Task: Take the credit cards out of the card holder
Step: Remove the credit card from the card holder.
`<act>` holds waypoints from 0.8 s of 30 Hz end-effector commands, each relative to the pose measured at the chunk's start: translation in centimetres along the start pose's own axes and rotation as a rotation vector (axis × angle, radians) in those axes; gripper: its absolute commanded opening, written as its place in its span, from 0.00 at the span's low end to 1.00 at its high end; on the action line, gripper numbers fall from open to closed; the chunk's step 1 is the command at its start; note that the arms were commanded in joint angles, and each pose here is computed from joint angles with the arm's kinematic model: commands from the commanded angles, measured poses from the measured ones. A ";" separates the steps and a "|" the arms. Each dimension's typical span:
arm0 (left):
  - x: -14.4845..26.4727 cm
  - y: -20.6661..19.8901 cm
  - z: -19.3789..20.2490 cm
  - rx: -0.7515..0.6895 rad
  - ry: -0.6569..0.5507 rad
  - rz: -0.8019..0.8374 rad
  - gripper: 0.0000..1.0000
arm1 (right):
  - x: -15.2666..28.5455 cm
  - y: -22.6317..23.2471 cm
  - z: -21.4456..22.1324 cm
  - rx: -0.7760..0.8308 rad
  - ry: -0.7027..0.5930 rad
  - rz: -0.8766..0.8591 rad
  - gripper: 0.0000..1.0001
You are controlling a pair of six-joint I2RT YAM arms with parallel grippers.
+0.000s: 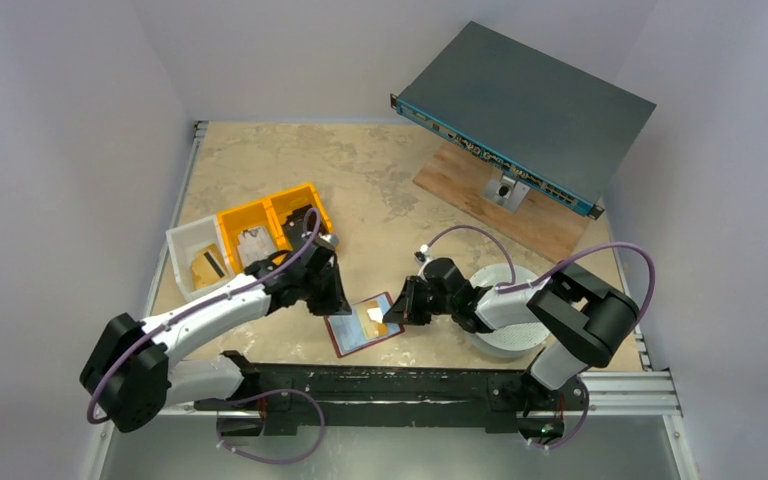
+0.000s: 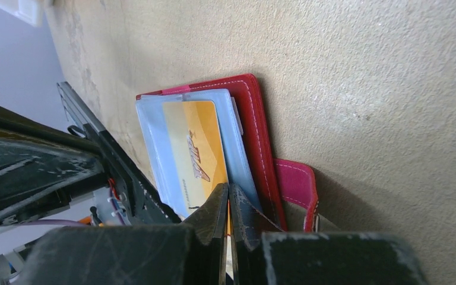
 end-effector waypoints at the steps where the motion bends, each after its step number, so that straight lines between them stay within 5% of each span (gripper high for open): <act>1: -1.7 -1.9 -0.8 -0.026 0.013 0.044 0.04 | -0.2 0.0 -0.3 0.025 -0.002 0.010 0.00; 4: -3.5 -1.3 0.0 -0.012 0.066 0.012 0.00 | -0.1 0.2 -0.3 0.030 -0.002 0.003 0.01; 9: -5.5 1.0 2.0 0.017 0.149 -0.086 0.00 | 0.0 0.3 -0.1 0.042 0.009 -0.011 0.33; 12: -6.2 2.3 2.9 0.031 0.184 -0.139 0.00 | -0.2 0.1 0.1 0.042 0.023 -0.011 0.42; 24: -7.2 3.5 4.1 0.050 0.217 -0.181 0.00 | -1.8 -0.6 1.2 0.013 0.103 -0.024 0.38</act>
Point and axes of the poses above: each gripper's point midway between its finger pads, its own x axis back along the fingers, its own y axis along the line the jaws close on, z = x × y, the point moved 1 cm from there along x, back along the fingers, and after that the axes turned 11 degrees about -x, right-handed, at the moved point
